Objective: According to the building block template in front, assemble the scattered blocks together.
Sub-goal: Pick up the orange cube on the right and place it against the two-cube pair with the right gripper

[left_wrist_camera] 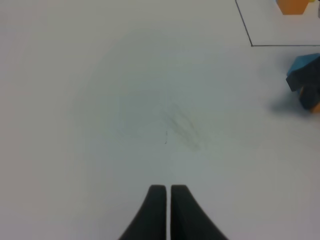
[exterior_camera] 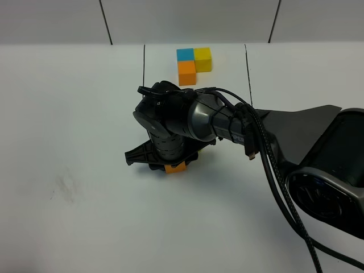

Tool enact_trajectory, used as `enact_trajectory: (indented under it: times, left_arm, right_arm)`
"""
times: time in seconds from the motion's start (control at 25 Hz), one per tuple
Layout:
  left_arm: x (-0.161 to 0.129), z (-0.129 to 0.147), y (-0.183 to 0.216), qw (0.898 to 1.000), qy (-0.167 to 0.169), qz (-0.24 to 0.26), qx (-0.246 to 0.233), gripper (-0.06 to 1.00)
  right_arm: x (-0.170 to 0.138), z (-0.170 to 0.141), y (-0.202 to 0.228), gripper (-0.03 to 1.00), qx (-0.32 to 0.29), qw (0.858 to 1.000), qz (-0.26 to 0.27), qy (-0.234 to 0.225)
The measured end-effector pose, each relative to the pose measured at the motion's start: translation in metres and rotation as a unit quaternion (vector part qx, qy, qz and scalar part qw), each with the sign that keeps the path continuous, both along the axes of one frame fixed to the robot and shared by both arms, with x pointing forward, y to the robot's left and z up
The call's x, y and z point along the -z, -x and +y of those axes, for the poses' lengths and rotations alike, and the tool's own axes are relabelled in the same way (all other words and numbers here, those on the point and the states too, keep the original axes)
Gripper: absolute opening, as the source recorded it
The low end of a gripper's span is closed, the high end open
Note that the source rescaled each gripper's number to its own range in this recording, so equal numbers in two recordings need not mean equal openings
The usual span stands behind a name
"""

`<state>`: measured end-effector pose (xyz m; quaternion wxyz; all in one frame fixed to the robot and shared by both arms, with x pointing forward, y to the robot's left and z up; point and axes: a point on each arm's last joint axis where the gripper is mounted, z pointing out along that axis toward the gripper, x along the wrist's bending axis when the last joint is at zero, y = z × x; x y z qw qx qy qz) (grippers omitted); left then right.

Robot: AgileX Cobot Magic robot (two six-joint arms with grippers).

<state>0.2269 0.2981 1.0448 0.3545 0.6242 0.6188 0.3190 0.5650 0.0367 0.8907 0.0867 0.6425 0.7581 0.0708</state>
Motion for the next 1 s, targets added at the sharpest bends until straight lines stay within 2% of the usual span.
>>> enact_trajectory:
  times: [1.0]
  left_arm:
    - [0.0001,0.0,0.0001,1.0,0.0,0.001,0.0,0.0]
  right_arm:
    - [-0.0001,0.0015,-0.0021,0.55,-0.015,1.0,-0.012,-0.004]
